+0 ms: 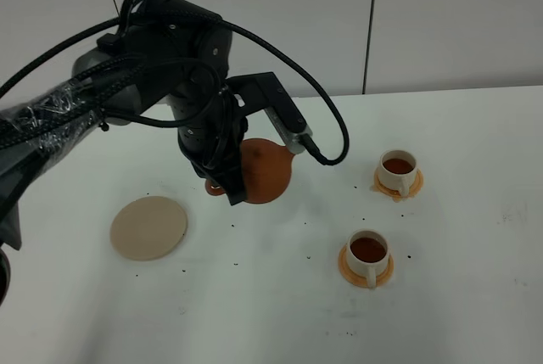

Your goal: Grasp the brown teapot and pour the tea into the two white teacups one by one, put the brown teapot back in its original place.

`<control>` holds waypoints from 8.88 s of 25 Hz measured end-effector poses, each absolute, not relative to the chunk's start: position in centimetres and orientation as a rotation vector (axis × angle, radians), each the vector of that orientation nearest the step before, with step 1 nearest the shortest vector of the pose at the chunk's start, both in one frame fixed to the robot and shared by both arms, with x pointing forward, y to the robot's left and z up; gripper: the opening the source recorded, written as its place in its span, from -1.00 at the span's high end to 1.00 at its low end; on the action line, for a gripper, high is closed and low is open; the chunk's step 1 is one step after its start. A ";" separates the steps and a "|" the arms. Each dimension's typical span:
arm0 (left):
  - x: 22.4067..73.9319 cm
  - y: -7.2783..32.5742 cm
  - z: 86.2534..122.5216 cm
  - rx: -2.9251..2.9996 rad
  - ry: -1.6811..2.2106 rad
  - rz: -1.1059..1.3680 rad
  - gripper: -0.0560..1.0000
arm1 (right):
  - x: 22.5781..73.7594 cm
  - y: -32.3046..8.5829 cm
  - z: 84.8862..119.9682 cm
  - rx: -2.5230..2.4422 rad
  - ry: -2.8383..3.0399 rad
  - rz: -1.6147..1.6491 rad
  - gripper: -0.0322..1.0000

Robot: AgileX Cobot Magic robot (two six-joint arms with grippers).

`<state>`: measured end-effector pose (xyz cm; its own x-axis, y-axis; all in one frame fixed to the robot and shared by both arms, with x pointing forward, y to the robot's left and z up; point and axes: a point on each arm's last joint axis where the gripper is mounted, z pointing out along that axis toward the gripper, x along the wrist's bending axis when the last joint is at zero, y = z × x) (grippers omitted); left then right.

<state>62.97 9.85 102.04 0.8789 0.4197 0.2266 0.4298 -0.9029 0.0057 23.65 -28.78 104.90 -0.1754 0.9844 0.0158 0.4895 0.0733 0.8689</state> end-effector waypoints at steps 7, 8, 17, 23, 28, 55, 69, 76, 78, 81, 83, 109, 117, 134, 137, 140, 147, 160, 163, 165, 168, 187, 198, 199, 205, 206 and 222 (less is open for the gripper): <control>64.3 12.8 102.0 -2.969 -0.792 -0.339 0.58 | 23.7 -28.8 104.9 1.469 1.737 1.025 0.47; 64.6 13.4 102.0 -2.962 -0.813 -0.339 0.58 | 23.7 -28.8 104.9 1.469 1.737 1.025 0.47; 62.4 19.4 99.5 -2.886 -0.932 -0.245 0.58 | 23.7 -28.8 104.9 1.469 1.737 1.025 0.47; 59.9 23.0 98.7 -2.895 -1.005 -0.337 0.58 | 23.7 -28.8 104.9 1.469 1.737 1.025 0.47; 59.1 24.7 97.2 -2.872 -1.034 -0.324 0.58 | 23.7 -28.8 104.9 1.469 1.737 1.025 0.47; 60.3 24.5 93.7 -2.870 -1.116 -0.297 0.58 | 23.7 -28.8 104.9 1.469 1.737 1.025 0.47; 60.6 24.5 93.6 -2.868 -1.120 -0.316 0.58 | 23.7 -28.8 104.9 1.469 1.737 1.025 0.47; 60.6 24.7 93.6 -2.861 -1.132 -0.317 0.58 | 23.7 -28.8 104.9 1.469 1.737 1.025 0.47; 60.6 24.7 93.6 -2.859 -1.136 -0.314 0.58 | 23.7 -28.8 104.9 1.469 1.737 1.025 0.47; 60.6 24.8 93.6 -2.856 -1.139 -0.310 0.58 | 23.7 -28.8 104.9 1.469 1.737 1.025 0.47; 60.6 24.8 93.6 -2.854 -1.140 -0.310 0.58 | 23.7 -28.8 104.9 1.469 1.737 1.025 0.47; 60.6 24.8 93.9 -2.851 -1.159 -0.315 0.26 | 23.7 -28.8 104.9 1.469 1.737 1.025 0.47; 59.6 24.8 98.5 -2.889 -1.219 -0.450 0.26 | 23.7 -28.8 104.9 1.469 1.737 1.025 0.47; 45.7 29.2 114.5 -2.754 -1.292 -1.098 0.51 | 23.7 -28.8 104.9 1.469 1.737 1.025 0.47; 41.8 29.8 114.6 -2.746 -1.365 -1.133 0.51 | 23.7 -28.8 104.9 1.469 1.737 1.025 0.47; 38.0 30.3 115.4 -2.744 -1.440 -1.233 0.51 | 23.7 -28.8 104.9 1.469 1.737 1.025 0.47; 29.0 30.8 117.3 -2.816 -1.644 -1.469 0.51 | 23.7 -28.8 104.9 1.469 1.737 1.025 0.47; 23.2 29.6 110.1 -3.087 -1.731 -1.222 0.51 | 23.7 -28.8 104.9 1.469 1.737 1.025 0.47; 22.9 29.6 107.4 -3.073 -1.790 -1.157 0.51 | 23.7 -28.8 104.9 1.469 1.737 1.025 0.47; 22.5 29.7 106.0 -3.063 -1.841 -1.143 0.51 | 23.7 -28.8 104.9 1.469 1.737 1.025 0.47; 21.8 29.6 105.2 -3.075 -1.892 -1.176 0.51 | 23.7 -28.8 104.9 1.469 1.737 1.025 0.47; 22.5 29.3 104.7 -3.079 -2.025 -1.304 0.49 | 23.7 -28.8 104.9 1.469 1.738 1.026 0.47; 22.6 29.3 104.7 -2.956 -2.098 -1.360 0.48 | 23.7 -28.8 104.9 1.469 1.738 1.026 0.47; 22.6 29.3 104.7 -2.901 -2.136 -1.380 0.48 | 23.7 -28.8 104.9 1.469 1.738 1.026 0.47; 22.7 29.2 104.7 -2.658 -2.287 -1.454 0.46 | 23.7 -28.8 104.9 1.469 1.738 1.026 0.47; 22.7 29.2 104.7 -2.646 -2.294 -1.457 0.46 | 23.7 -28.8 104.9 1.469 1.738 1.026 0.47; 22.7 29.2 104.7 -2.637 -2.300 -1.460 0.45 | 23.7 -28.8 104.9 1.469 1.738 1.026 0.47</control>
